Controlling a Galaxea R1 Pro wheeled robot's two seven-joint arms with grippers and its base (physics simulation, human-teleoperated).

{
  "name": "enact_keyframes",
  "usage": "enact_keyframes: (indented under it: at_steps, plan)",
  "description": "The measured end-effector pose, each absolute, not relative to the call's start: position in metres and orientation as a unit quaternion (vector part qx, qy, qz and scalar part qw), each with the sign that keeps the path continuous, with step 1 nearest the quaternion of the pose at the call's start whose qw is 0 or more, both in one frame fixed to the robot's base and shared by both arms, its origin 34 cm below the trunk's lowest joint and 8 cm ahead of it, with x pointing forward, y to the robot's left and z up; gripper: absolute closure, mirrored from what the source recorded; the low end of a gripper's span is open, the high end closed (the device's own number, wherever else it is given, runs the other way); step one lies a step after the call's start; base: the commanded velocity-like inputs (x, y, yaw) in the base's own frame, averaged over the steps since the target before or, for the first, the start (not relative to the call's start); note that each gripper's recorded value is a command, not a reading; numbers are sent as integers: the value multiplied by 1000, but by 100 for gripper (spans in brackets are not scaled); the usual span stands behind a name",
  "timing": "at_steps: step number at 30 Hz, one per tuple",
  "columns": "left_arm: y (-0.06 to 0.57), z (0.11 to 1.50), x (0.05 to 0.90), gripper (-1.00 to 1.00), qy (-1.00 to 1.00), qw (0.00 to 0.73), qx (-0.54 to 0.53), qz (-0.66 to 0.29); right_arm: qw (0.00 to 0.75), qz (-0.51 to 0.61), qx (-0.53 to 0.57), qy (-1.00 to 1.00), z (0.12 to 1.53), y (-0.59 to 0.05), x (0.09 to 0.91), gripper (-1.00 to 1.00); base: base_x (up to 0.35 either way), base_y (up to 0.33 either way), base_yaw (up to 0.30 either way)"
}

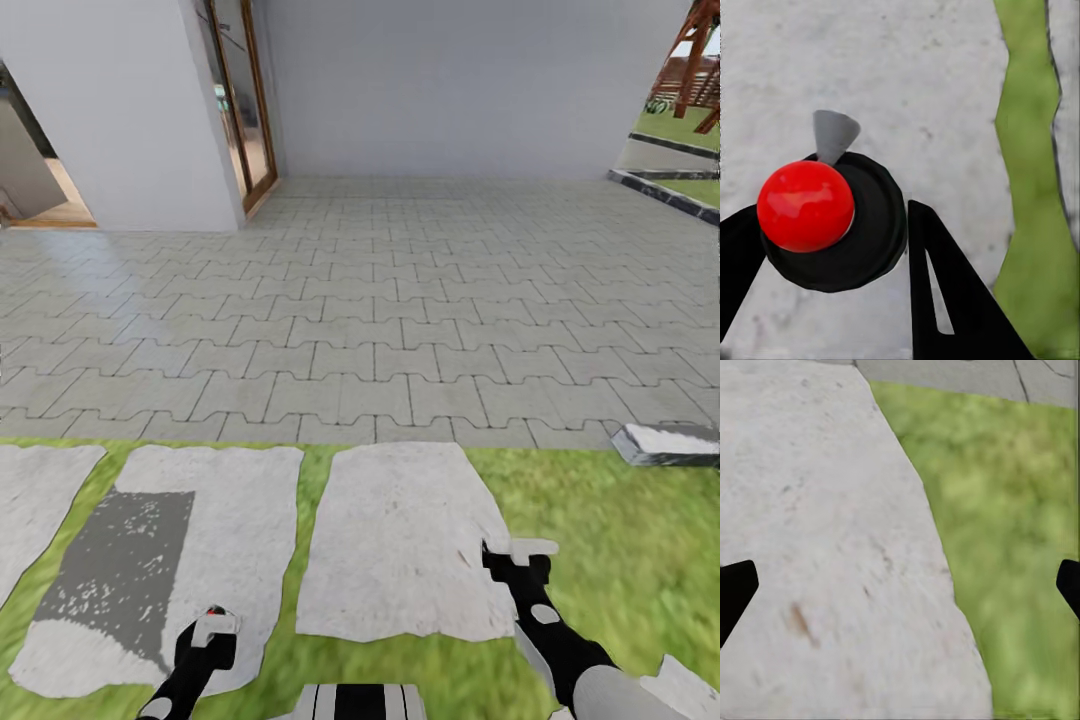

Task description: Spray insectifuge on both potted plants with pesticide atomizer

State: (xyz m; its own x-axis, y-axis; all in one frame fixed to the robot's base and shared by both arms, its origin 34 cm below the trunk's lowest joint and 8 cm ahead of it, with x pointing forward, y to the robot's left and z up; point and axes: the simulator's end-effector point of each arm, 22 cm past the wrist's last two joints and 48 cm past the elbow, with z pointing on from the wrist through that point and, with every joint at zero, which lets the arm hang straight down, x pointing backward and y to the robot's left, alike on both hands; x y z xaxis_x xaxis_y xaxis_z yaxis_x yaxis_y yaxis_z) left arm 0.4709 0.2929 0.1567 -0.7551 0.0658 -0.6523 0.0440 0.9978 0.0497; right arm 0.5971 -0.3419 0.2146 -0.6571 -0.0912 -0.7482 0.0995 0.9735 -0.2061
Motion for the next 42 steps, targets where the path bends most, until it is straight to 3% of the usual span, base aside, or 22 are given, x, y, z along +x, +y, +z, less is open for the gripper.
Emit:
enact_keyframes:
  at_steps: [15,42]
  plan:
    - [319,175,414,100,928,370,-29,34,376,-114,-3,920,183,-346,443,-100,0,0,-2]
    - [340,229,451,100,899,429,-53,73,430,-109,2,896,234,-340,472,-100,0,0,0]
